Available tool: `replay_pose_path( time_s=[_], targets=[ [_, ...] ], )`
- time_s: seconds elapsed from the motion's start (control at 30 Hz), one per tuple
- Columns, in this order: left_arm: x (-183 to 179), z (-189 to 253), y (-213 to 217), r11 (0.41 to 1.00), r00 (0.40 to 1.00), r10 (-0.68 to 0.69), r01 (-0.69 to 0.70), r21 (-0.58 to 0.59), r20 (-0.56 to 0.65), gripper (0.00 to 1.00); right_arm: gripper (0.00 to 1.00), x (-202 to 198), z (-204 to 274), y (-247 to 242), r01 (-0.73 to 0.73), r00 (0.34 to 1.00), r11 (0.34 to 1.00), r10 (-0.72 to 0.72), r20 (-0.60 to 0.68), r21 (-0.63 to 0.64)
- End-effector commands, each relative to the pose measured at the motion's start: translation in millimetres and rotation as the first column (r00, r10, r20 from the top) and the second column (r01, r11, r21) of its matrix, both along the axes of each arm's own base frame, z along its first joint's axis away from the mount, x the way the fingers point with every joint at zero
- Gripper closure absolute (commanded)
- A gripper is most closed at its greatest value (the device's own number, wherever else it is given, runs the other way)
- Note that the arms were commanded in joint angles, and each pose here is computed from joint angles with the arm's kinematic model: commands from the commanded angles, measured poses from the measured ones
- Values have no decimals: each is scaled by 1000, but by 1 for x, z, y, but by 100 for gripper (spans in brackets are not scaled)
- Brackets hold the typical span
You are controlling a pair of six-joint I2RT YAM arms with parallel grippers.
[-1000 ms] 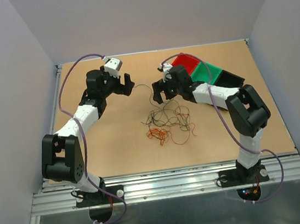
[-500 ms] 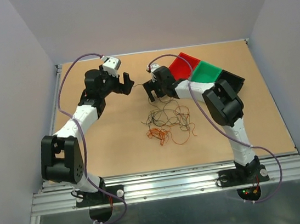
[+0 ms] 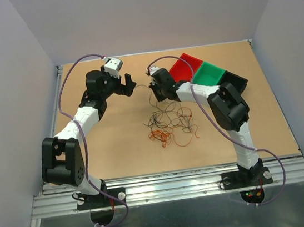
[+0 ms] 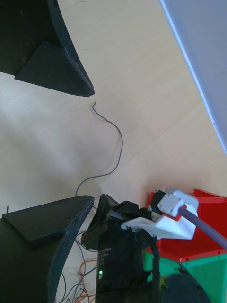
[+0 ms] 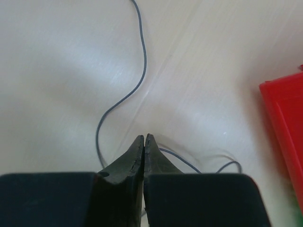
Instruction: Untangle the cables
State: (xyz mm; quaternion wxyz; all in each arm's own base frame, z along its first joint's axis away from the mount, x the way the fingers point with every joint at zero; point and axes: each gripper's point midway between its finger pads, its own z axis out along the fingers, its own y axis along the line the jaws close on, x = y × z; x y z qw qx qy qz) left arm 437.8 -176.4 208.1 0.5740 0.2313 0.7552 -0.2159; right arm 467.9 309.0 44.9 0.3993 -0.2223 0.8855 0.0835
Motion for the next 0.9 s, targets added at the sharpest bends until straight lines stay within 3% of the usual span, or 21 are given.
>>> replay_pose_path(
  time_s=[0.0, 0.2, 0.5, 0.67, 0.87],
  targets=[
    [-3, 15, -2, 1000, 998, -24, 24, -9, 51, 3, 99, 3, 101, 17, -47, 989, 983, 21, 145, 176],
    [-3, 18, -1, 1000, 998, -18, 19, -7, 58, 4, 99, 3, 195, 13, -44, 961, 954, -40, 273, 296],
    [-7, 17, -5, 999, 997, -46, 46, -9, 56, 4, 99, 15, 298, -54, 56, 895, 890, -245, 372, 453],
    [-7, 17, -5, 999, 997, -52, 53, -8, 56, 4, 99, 33, 290, -108, 143, 890, 847, -336, 308, 512],
    [-8, 14, -7, 998, 997, -59, 60, -5, 50, 4, 99, 58, 241, -150, 246, 890, 809, -407, 206, 534]
  ],
)
